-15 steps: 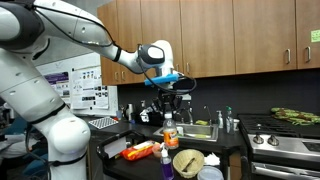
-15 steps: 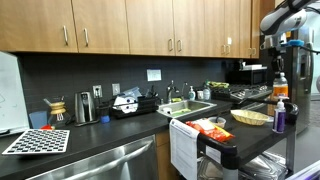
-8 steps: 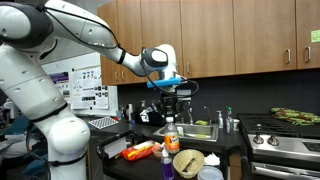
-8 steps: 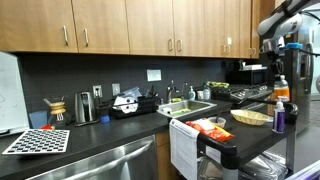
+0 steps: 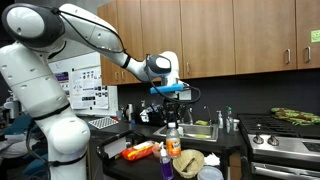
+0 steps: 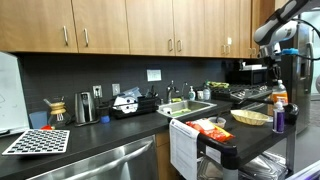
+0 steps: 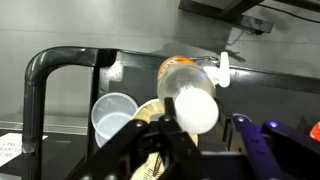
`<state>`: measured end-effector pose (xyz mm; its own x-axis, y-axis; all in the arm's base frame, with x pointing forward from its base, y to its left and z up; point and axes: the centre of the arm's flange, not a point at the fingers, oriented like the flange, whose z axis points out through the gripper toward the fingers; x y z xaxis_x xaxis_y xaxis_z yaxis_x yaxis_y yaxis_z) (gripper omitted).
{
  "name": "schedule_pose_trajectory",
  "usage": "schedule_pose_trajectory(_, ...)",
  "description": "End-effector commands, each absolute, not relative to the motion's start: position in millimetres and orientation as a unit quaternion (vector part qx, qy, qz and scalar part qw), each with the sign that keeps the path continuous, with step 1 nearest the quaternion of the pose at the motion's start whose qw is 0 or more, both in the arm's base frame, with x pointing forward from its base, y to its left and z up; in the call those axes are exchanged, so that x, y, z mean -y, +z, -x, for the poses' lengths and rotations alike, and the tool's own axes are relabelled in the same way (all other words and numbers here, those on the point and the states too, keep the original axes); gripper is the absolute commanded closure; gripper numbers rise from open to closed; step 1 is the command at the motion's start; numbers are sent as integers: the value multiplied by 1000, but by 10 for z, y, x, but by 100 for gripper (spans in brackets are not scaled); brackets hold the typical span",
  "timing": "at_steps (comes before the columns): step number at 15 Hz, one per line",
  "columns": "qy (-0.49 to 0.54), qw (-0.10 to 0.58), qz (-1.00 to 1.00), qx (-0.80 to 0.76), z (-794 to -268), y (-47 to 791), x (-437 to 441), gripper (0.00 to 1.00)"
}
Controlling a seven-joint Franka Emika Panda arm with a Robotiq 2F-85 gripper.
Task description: Lift the transparent bottle with the orange seal and put it in the sink
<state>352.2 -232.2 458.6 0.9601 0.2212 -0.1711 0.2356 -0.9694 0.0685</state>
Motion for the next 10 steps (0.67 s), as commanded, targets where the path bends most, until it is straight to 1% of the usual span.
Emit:
schedule_pose_trajectory(1, -80, 55, -989, -111, -3654, 4734, 2270, 85)
schedule_pose_trajectory(3, -61, 74, -987, -128, -4020, 5008, 2112, 85)
schedule_pose_trajectory(6, 1, 124, -979, -164, -4658, 5350, 1788, 85)
schedule_pose_trajectory(8, 54, 132, -975, -168, -5078, 5543, 1480, 85)
schedule_pose_trajectory(10, 116, 145, -956, -225, -5507, 5728, 1208, 85)
